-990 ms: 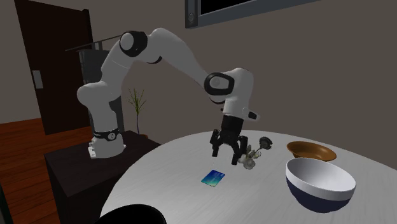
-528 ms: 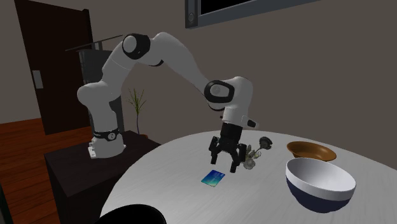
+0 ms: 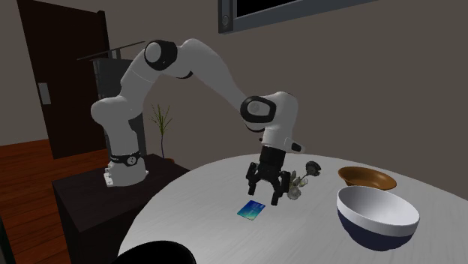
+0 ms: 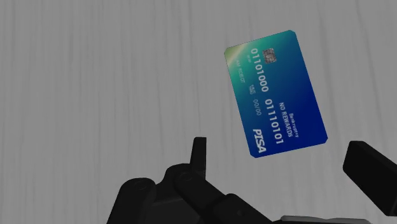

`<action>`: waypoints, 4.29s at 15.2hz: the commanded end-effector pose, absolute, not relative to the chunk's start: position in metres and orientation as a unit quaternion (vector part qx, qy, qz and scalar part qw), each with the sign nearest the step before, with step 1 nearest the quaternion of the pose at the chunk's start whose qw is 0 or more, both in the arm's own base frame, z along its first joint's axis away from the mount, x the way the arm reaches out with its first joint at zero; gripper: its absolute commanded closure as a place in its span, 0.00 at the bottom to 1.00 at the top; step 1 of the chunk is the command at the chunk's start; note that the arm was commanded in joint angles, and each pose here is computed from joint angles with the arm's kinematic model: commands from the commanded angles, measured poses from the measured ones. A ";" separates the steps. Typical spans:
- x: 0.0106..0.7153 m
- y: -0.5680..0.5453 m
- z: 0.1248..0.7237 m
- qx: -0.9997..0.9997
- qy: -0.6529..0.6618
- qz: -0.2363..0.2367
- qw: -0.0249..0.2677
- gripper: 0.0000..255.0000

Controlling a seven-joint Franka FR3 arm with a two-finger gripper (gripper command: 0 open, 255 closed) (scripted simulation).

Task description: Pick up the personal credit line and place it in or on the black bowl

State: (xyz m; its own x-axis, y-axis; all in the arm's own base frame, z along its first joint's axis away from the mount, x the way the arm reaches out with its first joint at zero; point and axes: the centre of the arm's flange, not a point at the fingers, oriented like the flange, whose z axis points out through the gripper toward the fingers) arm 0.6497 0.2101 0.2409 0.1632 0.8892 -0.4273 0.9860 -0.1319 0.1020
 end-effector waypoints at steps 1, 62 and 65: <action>0.650 0.210 0.241 0.741 0.633 -0.133 0.182 1.00; 0.656 0.079 0.348 0.676 0.733 -0.057 0.051 1.00; 0.656 0.079 0.364 0.676 0.733 -0.057 0.051 1.00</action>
State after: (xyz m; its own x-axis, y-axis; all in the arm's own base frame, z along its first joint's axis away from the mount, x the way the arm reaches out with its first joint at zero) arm 0.6570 0.0791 0.3580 -0.0814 0.9850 -0.1520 0.9967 0.0800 -0.0152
